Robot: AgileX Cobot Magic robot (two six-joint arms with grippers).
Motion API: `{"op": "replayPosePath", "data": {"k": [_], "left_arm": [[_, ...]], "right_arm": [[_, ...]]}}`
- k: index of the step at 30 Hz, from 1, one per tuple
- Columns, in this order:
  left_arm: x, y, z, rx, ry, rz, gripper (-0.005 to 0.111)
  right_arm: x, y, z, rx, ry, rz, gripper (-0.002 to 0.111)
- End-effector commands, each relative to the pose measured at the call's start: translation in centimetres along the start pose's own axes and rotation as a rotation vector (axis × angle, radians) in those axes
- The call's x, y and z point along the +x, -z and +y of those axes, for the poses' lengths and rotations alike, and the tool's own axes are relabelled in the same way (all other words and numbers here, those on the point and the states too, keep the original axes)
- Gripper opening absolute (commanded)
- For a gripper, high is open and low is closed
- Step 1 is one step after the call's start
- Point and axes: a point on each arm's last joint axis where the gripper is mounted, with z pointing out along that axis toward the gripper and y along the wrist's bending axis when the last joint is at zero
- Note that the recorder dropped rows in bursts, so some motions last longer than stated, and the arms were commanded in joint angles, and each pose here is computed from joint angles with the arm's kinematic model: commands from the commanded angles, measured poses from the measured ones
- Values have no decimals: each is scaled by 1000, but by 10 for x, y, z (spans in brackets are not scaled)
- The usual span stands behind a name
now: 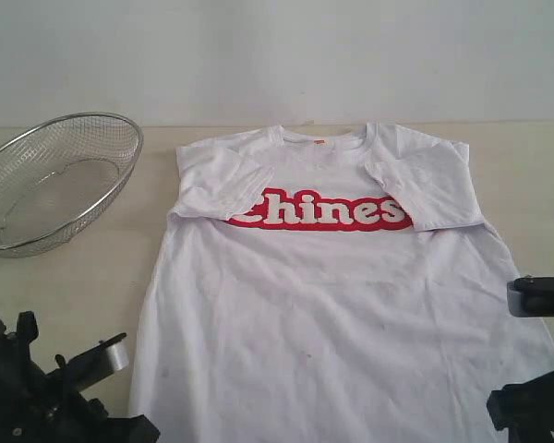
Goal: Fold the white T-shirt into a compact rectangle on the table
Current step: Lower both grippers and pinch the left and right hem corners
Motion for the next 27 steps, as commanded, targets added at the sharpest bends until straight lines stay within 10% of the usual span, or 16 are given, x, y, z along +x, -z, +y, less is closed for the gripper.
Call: {"op": "replayPosePath", "data": {"k": [1,13,27], "left_arm": [[-7,-4,17,-153,-38,-70,31],[-9,-3,18,-170,-44,-94,4],[-11,-3,19,-180,-56,-114,5]], "right_arm": [[-2,1,0,-5,11,-14,78],[-1,1,-1,8,23,-11,68],[-2,-13,-1,33,39,90,66]]}}
